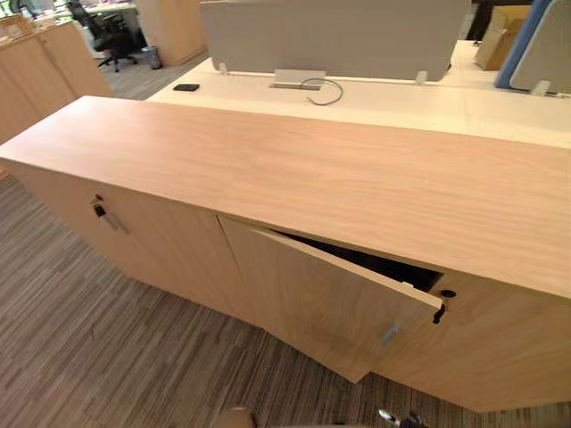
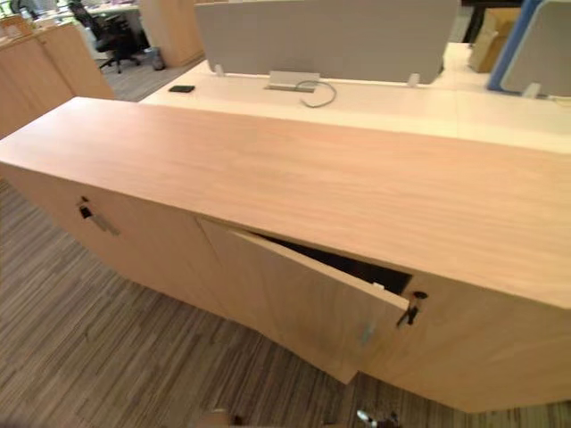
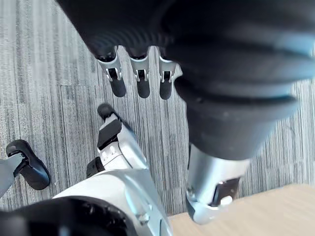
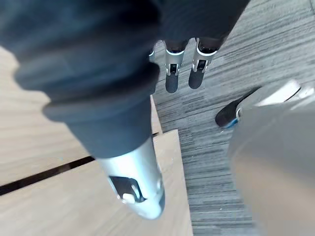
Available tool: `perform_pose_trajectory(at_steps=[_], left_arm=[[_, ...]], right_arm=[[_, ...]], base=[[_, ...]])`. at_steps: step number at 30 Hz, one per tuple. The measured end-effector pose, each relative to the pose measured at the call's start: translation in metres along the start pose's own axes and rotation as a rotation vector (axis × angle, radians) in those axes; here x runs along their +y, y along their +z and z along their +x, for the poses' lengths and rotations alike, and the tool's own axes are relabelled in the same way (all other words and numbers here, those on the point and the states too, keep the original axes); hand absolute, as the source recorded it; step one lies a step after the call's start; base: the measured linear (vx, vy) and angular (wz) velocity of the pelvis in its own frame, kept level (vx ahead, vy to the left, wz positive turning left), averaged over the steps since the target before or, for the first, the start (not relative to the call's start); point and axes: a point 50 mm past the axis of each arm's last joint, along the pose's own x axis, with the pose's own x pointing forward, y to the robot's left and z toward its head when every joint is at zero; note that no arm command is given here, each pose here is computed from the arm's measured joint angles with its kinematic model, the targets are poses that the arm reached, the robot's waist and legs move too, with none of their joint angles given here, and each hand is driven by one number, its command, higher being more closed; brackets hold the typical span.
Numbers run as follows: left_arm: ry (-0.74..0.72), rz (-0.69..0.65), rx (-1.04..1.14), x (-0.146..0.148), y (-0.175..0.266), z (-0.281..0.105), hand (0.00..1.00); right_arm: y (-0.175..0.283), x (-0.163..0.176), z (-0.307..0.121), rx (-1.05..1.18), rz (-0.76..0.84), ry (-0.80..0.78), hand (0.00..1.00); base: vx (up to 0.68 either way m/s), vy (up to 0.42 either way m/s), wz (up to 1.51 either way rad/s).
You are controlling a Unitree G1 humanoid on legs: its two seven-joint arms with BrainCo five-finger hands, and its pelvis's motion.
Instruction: Walk over to the cabinet, pick up the folder, carry it to the office cabinet, place the folder inside the office cabinet, then close the office cabinet door
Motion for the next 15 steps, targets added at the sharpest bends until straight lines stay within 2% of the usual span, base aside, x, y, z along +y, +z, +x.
perform_pose_trajectory(at_steps=[2,5,7,8,10,13,15], left_arm=[[-0.014,0.016,-0.006,-0.004,0.000,0.000,0.00],[-0.066,0.190,-0.113,-0.022,0.030,0.002,0.00],[-0.101,0.421,-0.159,-0.041,0.046,0.004,0.00],[-0.115,0.478,-0.173,-0.048,0.049,0.004,0.00],[-0.200,0.650,-0.213,-0.082,0.056,0.004,0.00],[-0.324,0.757,-0.261,-0.128,0.052,-0.001,0.00],[-0.365,0.780,-0.275,-0.140,0.050,-0.004,0.00]], right_arm=[[-0.004,0.009,-0.001,0.004,-0.010,0.030,0.00],[-0.016,0.024,-0.006,0.021,0.006,0.067,0.00],[-0.017,0.024,-0.006,0.027,0.010,0.065,0.00],[-0.018,0.024,-0.006,0.032,0.012,0.063,0.00],[-0.022,0.021,-0.006,0.044,0.021,0.051,0.00],[-0.027,0.014,-0.005,0.066,0.032,0.022,0.00],[-0.029,0.013,-0.005,0.075,0.038,0.015,0.00]], base=[[0.09,0.147,-0.51],[0.15,0.113,-0.18],[0.19,0.081,-0.22],[0.20,0.033,-0.25],[0.20,0.016,-0.24],[0.23,-0.019,-0.03],[0.13,-0.048,-0.09]])
